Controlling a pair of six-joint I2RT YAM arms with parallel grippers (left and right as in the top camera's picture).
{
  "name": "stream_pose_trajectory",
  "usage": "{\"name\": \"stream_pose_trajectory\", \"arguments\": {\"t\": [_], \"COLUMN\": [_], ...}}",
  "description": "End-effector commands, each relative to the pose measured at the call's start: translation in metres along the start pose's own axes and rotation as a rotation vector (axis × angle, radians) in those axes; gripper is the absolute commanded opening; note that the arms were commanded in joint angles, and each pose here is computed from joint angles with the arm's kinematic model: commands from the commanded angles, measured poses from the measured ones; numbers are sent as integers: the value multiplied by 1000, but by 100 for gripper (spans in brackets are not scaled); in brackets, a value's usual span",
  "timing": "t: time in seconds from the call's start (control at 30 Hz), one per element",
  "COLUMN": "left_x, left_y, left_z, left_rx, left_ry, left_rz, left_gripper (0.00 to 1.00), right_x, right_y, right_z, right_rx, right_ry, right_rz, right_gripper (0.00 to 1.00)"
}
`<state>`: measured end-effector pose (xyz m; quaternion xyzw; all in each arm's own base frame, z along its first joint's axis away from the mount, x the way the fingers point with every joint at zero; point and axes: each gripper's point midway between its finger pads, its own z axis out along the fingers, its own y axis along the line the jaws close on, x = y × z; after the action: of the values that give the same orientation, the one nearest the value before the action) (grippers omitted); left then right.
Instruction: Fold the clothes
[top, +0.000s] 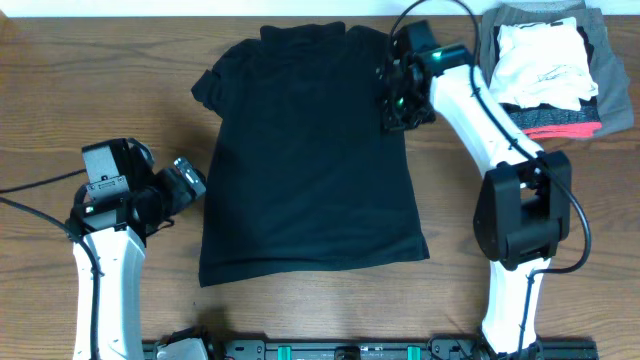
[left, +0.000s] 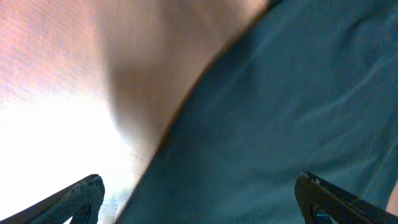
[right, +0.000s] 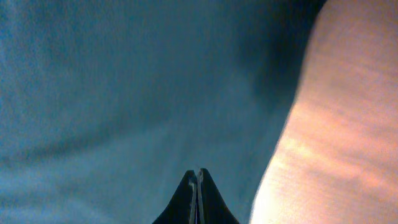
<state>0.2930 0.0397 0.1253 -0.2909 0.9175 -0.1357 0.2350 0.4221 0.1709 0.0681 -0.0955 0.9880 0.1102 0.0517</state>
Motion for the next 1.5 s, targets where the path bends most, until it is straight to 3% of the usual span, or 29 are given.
{"name": "stream_pose_trajectory", "arguments": {"t": [0.0,0.33,0.7,1.03,1.23,1.3,1.47], "left_x": [-18,-57,-92,-112,-118,-123,-147], "left_y": [2,3,-25,-90,-92,-90,-91], "left_z": [-1,36,54,64,105,116,128], "left_rx": [-23,-27,63,132,127,129,150], "left_ry": [-61,-148,-171,-189,-154,-168,-252], "left_rz": [27,48,155,336,345,345,349], "left_gripper": [100,98,98,98,98,98,98], "right_x": [31,91,135,123,96,88,60], "right_y": [2,-3,-40,-101,-143,-143,-134], "right_z": [11,40,69,81,77,73,47], "right_rx": [9,31,167,154,113,64,24], "right_ry": [102,290,366,261,134,112,41], "right_rz": [75,114,237,381,429,405,320], "right_gripper": [1,1,1,7,10,13,42]}}
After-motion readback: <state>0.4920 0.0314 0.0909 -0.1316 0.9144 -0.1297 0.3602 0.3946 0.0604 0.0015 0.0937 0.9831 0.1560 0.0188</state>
